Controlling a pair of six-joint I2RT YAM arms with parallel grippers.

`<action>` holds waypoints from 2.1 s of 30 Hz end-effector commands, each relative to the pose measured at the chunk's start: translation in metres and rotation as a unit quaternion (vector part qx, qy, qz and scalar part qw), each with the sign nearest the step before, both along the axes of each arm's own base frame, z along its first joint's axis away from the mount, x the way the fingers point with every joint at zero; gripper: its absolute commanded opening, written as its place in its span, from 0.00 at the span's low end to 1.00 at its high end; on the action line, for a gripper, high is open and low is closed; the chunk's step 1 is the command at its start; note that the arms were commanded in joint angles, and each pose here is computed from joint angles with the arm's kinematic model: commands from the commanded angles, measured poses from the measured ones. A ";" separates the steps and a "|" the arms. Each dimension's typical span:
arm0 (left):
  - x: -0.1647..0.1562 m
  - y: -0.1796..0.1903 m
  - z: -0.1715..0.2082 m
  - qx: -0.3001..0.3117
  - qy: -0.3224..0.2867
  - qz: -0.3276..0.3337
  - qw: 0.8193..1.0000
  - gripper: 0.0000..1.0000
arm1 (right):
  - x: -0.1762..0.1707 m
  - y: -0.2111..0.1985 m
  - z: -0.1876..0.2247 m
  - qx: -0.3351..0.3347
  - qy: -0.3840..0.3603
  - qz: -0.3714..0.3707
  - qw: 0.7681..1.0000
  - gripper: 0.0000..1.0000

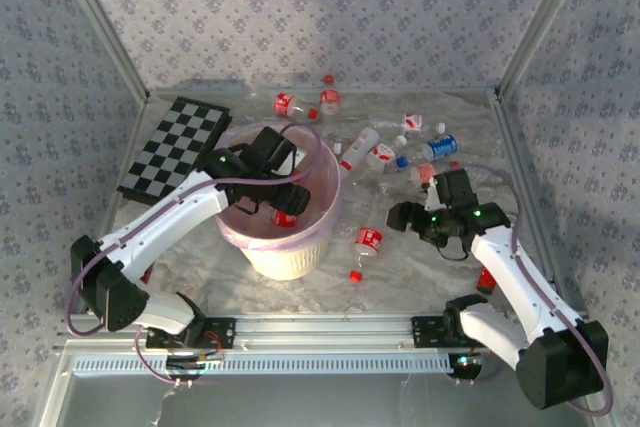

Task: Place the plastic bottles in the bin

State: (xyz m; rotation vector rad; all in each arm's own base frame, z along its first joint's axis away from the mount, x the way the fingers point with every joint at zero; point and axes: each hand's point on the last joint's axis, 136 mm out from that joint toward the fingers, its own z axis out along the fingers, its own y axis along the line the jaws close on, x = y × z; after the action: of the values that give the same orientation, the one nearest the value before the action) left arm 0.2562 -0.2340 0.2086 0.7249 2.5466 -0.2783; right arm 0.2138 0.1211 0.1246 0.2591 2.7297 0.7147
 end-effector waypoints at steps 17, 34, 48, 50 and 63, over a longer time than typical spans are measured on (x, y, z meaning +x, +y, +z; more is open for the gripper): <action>-0.002 0.012 0.124 -0.125 -0.142 0.016 0.982 1.00 | 0.053 0.035 -0.070 -0.030 0.040 -0.009 0.999 0.83; 0.012 -0.013 0.219 -0.279 -0.197 -0.009 0.940 1.00 | 0.063 0.003 -0.003 -0.056 -0.042 0.022 0.997 0.52; -0.004 -0.082 0.286 -0.451 -0.136 -0.154 0.869 1.00 | 0.031 0.042 0.235 -0.005 -0.403 0.228 0.886 0.35; -0.004 -0.094 0.283 -0.447 -0.128 -0.165 0.870 1.00 | 0.024 0.054 0.247 0.008 -0.430 0.254 0.866 0.35; -0.013 -0.155 0.249 -0.427 -0.069 -0.231 0.871 1.00 | 0.016 0.085 0.270 0.050 -0.482 0.295 0.824 0.34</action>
State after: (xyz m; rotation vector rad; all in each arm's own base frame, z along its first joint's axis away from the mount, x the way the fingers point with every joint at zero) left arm 0.2538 -0.3831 0.4389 0.8458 1.8588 -1.3116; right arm 0.2310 0.1999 0.3794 -0.7351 1.8324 0.8109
